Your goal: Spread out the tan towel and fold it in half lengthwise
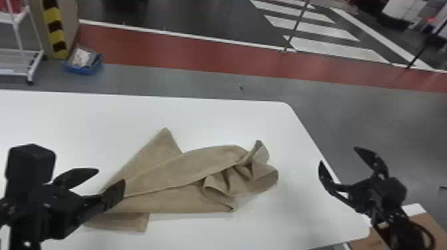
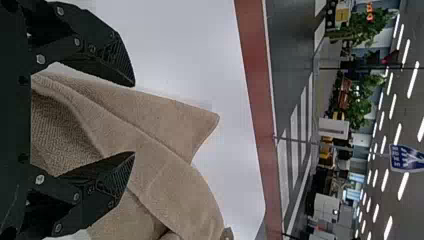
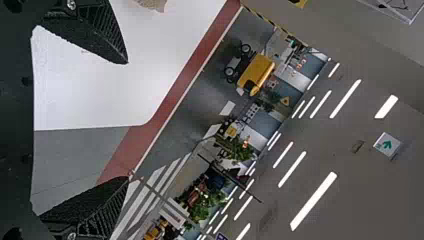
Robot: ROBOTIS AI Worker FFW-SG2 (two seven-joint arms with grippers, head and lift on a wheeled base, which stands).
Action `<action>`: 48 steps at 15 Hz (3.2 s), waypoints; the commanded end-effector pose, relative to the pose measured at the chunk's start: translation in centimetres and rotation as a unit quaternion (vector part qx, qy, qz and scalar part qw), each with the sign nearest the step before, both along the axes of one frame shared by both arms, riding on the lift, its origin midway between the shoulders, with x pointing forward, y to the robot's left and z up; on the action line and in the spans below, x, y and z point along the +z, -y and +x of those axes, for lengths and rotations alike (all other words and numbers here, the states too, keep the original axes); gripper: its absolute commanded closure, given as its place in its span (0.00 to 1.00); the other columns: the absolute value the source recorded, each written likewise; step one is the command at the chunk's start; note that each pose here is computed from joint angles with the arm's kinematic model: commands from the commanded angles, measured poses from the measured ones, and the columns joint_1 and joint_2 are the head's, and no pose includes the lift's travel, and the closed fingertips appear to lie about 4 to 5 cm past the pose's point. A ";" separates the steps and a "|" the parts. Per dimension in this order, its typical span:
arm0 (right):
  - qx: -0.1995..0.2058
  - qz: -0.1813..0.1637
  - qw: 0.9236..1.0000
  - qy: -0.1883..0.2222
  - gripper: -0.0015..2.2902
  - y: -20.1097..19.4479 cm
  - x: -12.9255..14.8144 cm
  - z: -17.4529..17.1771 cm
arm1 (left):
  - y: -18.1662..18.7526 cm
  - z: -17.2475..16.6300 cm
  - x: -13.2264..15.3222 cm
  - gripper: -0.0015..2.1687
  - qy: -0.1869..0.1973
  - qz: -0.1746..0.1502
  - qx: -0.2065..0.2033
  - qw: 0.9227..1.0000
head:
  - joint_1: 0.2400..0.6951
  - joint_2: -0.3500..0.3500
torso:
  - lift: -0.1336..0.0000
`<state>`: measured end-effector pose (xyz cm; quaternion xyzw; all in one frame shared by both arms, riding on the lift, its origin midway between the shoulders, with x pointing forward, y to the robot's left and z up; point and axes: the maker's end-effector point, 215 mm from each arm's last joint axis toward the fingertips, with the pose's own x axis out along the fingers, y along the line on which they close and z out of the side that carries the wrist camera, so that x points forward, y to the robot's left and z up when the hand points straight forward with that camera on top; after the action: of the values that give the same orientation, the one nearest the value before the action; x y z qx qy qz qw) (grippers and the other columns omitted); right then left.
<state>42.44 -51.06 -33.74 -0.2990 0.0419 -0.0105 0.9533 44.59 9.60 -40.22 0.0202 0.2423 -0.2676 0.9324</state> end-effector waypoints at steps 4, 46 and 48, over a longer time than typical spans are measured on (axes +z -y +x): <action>0.026 -0.001 1.000 -0.002 0.02 -1.6 -0.5 2.8 | -2.1 -4.3 -1.8 0.07 -0.045 0.009 0.038 0.998 | 1.00 0.00 | 0.10; 0.024 -0.008 1.000 -0.012 0.02 -0.4 0.2 6.1 | 6.1 -7.6 -6.1 0.77 -0.041 0.050 -0.135 0.989 | 1.00 0.00 | 0.10; 0.021 -0.008 1.000 -0.013 0.02 -0.1 0.1 5.9 | 4.0 -7.0 -3.2 0.77 -0.035 0.048 -0.119 0.991 | 1.00 0.00 | 0.10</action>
<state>48.48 -50.72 -33.58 -0.3071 0.0466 0.0150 0.9504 37.17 4.03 -45.23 0.0866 0.2845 -0.3785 0.8765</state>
